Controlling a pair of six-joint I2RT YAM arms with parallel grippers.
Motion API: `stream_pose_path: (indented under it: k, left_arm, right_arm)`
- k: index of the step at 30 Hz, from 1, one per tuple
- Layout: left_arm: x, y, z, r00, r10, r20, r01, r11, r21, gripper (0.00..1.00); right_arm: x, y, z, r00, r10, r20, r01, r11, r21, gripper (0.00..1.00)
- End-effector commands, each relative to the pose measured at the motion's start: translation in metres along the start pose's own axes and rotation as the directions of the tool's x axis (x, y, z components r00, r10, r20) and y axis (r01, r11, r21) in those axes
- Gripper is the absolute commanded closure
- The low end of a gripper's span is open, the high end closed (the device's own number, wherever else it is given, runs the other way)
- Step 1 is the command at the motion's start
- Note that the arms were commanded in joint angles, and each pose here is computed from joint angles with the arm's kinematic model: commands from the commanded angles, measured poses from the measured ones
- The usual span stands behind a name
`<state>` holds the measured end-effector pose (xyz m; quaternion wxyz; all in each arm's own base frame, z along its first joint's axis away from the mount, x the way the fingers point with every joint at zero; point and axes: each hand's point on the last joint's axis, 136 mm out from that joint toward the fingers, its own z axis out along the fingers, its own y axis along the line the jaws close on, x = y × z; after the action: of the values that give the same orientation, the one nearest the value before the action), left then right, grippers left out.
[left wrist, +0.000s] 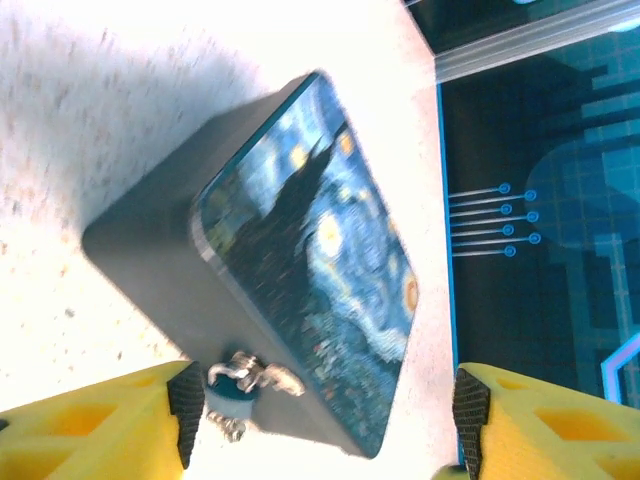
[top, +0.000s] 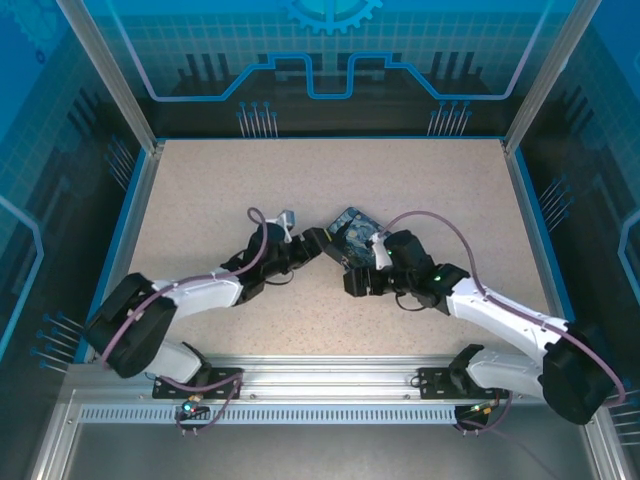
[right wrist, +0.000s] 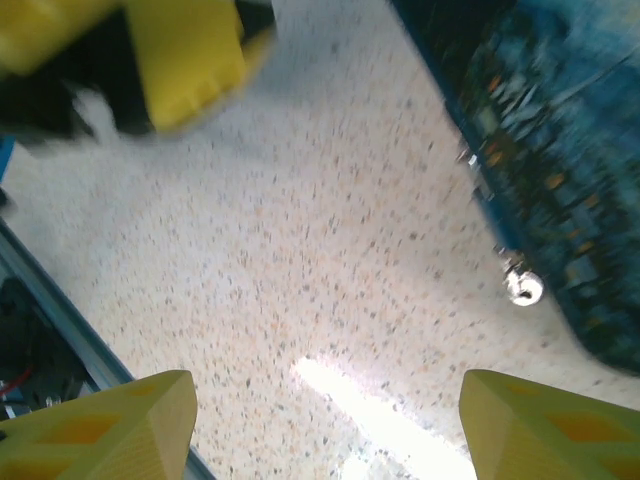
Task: Unlock the padlock with the key
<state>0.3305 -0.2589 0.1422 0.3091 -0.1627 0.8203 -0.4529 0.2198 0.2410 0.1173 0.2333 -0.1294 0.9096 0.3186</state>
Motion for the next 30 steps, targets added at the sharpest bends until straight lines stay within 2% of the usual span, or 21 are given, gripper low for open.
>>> stream_pose_path:
  k: [1, 3, 11, 16, 20, 23, 30]
  left_arm:
    - [-0.022, 0.001, -0.019, 0.982, 0.189, 0.027, -0.183, 0.971, -0.155, 0.17]
    - [-0.032, -0.007, -0.025, 0.973, 0.229, 0.037, -0.219, 0.959, -0.178, 0.01]
    - [-0.051, -0.016, -0.030, 0.953, 0.303, 0.026, -0.286, 0.921, -0.265, 0.01]
    - [-0.054, -0.008, -0.031, 0.951, 0.306, 0.041, -0.280, 0.911, -0.303, 0.01]
    - [-0.056, -0.004, -0.034, 0.956, 0.285, 0.076, -0.248, 0.917, -0.313, 0.01]
    - [-0.053, -0.005, -0.033, 0.960, 0.274, 0.054, -0.244, 0.919, -0.311, 0.01]
    - [-0.052, -0.008, -0.031, 0.955, 0.297, 0.020, -0.276, 0.909, -0.312, 0.01]
  right_arm:
    - [0.018, -0.002, 0.019, 0.999, 0.024, -0.044, -0.024, 1.000, 0.004, 0.29]
    - [0.018, -0.005, 0.025, 0.998, 0.032, -0.047, -0.031, 0.999, 0.012, 0.30]
    - [-0.010, -0.026, 0.031, 0.998, 0.054, 0.009, -0.055, 0.996, 0.076, 0.30]
    - [-0.042, -0.059, 0.027, 0.992, 0.108, 0.070, -0.117, 0.984, 0.136, 0.30]
    - [-0.074, -0.080, 0.026, 0.979, 0.162, 0.124, -0.177, 0.977, 0.123, 0.30]
    - [-0.087, -0.080, 0.029, 0.978, 0.164, 0.132, -0.176, 0.981, 0.085, 0.32]
    - [-0.061, -0.079, 0.033, 0.982, 0.158, 0.106, -0.163, 0.986, 0.031, 0.37]
